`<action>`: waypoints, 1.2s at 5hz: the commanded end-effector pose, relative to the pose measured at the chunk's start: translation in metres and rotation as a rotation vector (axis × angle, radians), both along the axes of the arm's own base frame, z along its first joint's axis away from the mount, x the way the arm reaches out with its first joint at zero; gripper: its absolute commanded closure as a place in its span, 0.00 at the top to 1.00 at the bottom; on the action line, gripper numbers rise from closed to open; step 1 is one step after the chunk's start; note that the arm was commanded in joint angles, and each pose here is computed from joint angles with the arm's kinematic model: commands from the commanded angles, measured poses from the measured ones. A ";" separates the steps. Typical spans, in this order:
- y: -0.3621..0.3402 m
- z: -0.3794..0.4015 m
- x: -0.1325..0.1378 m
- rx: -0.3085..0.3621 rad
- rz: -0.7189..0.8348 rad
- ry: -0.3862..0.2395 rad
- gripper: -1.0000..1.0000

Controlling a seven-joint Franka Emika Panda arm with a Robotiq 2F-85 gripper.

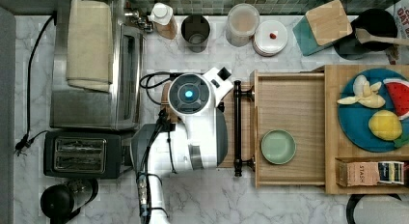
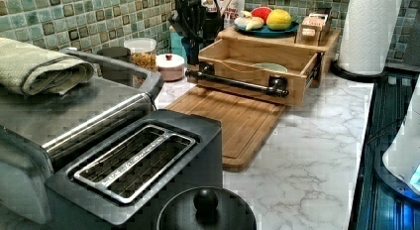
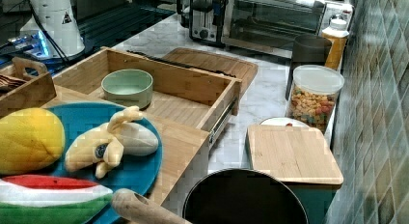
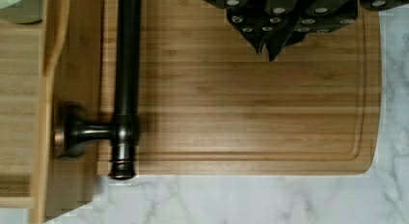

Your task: Close the drawer.

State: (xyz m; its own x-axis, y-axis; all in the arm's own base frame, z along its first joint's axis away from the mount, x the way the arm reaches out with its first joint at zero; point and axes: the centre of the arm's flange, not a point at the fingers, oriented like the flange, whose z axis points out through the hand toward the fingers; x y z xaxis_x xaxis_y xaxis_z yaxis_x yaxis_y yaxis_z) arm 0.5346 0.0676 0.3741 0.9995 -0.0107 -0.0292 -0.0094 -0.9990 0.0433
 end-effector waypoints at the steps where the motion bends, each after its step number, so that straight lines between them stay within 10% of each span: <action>1: -0.012 -0.034 -0.010 -0.094 0.032 -0.043 0.00; 3: -0.027 -0.063 -0.001 -0.081 -0.074 0.042 0.00; 6: -0.025 -0.100 -0.035 -0.069 -0.041 -0.015 0.00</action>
State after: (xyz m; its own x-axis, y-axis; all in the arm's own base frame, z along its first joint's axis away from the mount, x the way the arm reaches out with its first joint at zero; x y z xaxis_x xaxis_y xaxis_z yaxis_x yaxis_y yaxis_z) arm 0.5113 0.0572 0.2790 1.0000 -0.0024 0.0008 -0.0025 -0.9949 0.1010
